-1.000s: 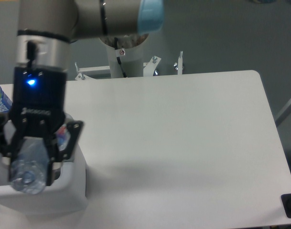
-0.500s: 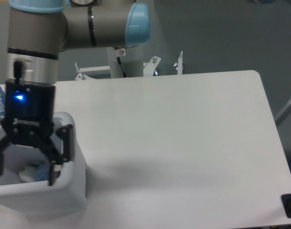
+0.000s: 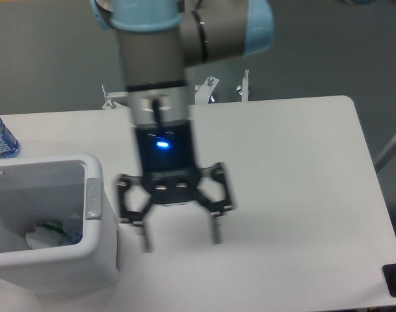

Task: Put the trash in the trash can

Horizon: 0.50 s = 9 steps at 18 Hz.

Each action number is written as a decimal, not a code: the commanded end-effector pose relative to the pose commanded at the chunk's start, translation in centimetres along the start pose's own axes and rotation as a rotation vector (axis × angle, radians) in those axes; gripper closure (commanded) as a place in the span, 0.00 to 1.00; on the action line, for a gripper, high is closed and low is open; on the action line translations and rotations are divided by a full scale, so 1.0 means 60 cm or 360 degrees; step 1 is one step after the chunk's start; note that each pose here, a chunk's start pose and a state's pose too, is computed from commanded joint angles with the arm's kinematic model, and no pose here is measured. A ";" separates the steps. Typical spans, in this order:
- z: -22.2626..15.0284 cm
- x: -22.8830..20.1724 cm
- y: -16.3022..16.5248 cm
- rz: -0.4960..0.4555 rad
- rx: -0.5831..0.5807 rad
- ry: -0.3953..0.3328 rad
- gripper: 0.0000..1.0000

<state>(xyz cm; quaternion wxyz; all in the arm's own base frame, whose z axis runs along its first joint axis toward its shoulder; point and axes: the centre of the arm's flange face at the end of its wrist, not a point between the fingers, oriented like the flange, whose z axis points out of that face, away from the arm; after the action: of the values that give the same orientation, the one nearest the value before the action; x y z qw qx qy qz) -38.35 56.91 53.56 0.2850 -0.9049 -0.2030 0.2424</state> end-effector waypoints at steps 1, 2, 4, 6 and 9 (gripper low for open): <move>0.003 -0.017 0.013 0.0087 -0.0091 0.0001 0.00; 0.013 -0.041 0.031 0.0193 -0.0205 0.0021 0.00; 0.005 -0.089 0.060 0.0392 -0.0364 0.0076 0.00; 0.002 -0.127 0.084 0.0487 -0.0446 0.0110 0.00; -0.011 -0.154 0.094 0.0464 -0.0449 0.0100 0.00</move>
<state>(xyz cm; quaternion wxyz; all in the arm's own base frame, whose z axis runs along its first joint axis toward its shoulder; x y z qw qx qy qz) -44.05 47.68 53.54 0.1236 -0.9627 -0.0928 0.2220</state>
